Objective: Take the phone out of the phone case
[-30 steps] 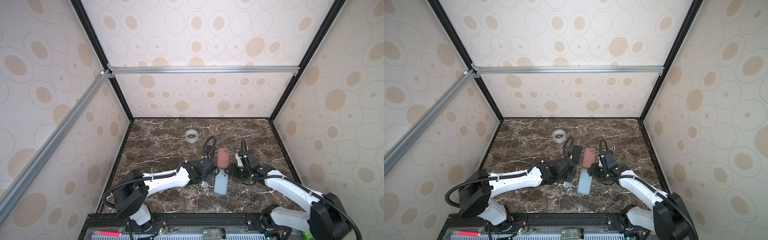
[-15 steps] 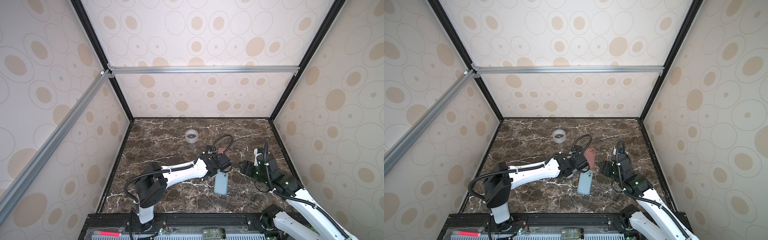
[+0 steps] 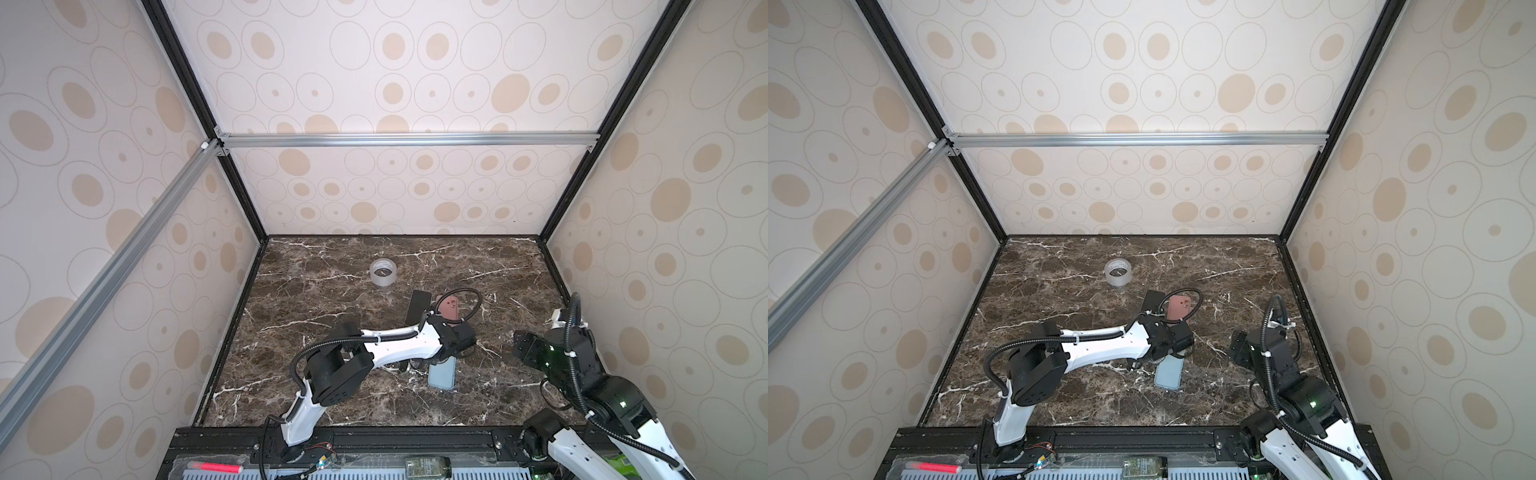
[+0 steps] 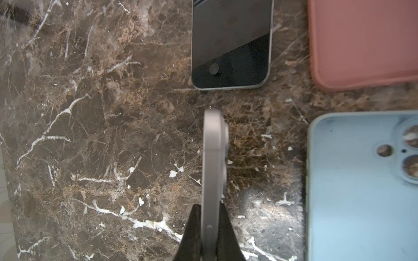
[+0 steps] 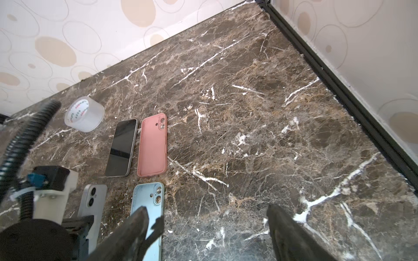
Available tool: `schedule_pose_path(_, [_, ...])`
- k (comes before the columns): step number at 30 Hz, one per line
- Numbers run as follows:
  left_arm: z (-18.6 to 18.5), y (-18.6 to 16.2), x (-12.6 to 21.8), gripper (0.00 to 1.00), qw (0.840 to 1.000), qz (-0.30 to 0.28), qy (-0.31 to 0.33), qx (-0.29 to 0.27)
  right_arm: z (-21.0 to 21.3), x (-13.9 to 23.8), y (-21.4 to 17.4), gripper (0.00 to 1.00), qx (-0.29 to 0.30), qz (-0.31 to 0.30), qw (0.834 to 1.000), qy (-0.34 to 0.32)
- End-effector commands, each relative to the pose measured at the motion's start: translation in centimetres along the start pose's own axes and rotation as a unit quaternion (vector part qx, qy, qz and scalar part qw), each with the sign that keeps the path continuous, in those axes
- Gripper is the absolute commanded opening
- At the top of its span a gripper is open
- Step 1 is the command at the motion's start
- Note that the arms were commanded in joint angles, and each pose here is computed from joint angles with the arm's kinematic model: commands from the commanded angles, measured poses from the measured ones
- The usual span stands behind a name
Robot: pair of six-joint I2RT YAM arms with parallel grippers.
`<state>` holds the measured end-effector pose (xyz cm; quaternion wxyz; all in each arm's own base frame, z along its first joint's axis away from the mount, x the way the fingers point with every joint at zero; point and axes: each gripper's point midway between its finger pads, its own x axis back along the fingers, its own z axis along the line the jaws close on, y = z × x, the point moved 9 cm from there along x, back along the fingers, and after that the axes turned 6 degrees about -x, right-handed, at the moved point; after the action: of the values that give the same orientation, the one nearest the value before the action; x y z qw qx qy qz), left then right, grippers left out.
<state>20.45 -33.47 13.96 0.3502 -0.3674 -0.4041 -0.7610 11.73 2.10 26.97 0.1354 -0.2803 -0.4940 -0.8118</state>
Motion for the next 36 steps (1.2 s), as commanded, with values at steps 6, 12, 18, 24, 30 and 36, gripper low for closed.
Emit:
schedule_pose_path(6, [-0.3,0.9,0.6,0.03,1.000,-0.008,0.014,0.008,-0.6,-0.1,-0.4,0.84,0.016,0.010,1.000,-0.024])
schedule_pose_path(12, [-0.6,0.8,0.4,0.15,1.000,-0.004,0.010,0.007,-0.5,-0.3,-0.6,0.84,0.014,0.017,1.000,-0.021])
schedule_pose_path(18, [-0.9,0.8,0.2,0.19,1.000,-0.005,0.005,0.008,-0.6,-0.5,-0.9,0.84,0.012,0.024,0.999,-0.021])
schedule_pose_path(24, [-1.2,0.9,0.0,0.22,1.000,-0.005,-0.002,0.008,-0.8,-0.5,-1.1,0.84,0.011,0.027,0.999,-0.023])
schedule_pose_path(30, [-2.0,0.7,-0.2,0.24,1.000,-0.003,-0.023,0.010,-0.7,-0.7,-1.2,0.84,0.011,0.030,0.999,-0.024])
schedule_pose_path(36, [-2.5,0.4,-0.5,0.26,0.999,-0.002,-0.042,0.015,-0.7,-0.9,-1.4,0.83,0.011,0.035,0.999,-0.028])
